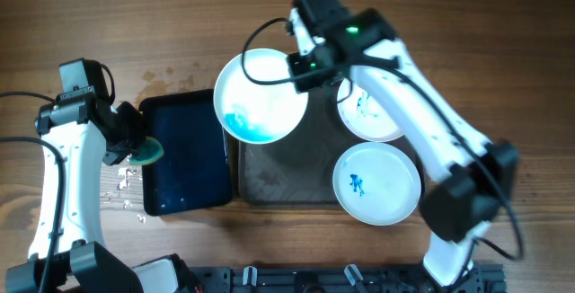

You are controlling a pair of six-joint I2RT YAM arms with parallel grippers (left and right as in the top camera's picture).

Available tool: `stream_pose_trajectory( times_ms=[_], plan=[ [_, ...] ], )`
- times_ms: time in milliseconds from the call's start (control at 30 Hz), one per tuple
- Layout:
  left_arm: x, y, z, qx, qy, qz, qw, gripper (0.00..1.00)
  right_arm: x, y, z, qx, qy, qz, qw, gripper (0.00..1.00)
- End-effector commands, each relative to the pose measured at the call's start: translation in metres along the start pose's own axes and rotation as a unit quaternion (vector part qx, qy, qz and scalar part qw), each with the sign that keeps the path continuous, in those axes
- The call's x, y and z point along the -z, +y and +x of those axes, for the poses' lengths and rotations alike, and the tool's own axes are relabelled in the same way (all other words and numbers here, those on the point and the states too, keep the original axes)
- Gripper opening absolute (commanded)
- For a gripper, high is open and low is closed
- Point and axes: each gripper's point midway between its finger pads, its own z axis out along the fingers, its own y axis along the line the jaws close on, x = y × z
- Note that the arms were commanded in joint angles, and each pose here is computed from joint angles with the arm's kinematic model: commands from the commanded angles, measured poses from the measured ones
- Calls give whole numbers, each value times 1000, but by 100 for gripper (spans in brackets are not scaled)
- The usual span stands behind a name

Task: Clean dirty plates on tray and stack at the side
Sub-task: 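Lift the middle plate with the right gripper and dip it into the blue tray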

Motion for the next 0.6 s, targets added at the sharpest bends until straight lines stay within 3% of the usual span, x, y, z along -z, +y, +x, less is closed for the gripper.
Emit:
stream_pose_trajectory(
  times_ms=[0, 133, 300, 400, 500, 567],
  plan=[
    [6, -2, -5, -6, -10, 10, 1000, 4, -18, 28, -7, 53, 3, 23, 998, 5],
    [6, -2, -5, -13, -10, 10, 1000, 4, -23, 62, -4, 95, -13, 39, 995, 5],
    [6, -2, -5, -15, -10, 9, 1000, 4, -20, 70, -37, 41, -87, 37, 995, 5],
    [6, 0, -6, -18, -14, 4, 1000, 4, -21, 95, -28, 76, -65, -29, 995, 5],
    [6, 8, -12, -6, -20, -6, 1000, 4, -20, 93, -35, 81, -86, -5, 993, 5],
    [3, 17, -15, 10, -15, -10, 1000, 4, -15, 90, -53, 101, -138, 56, 984, 5]
  ],
)
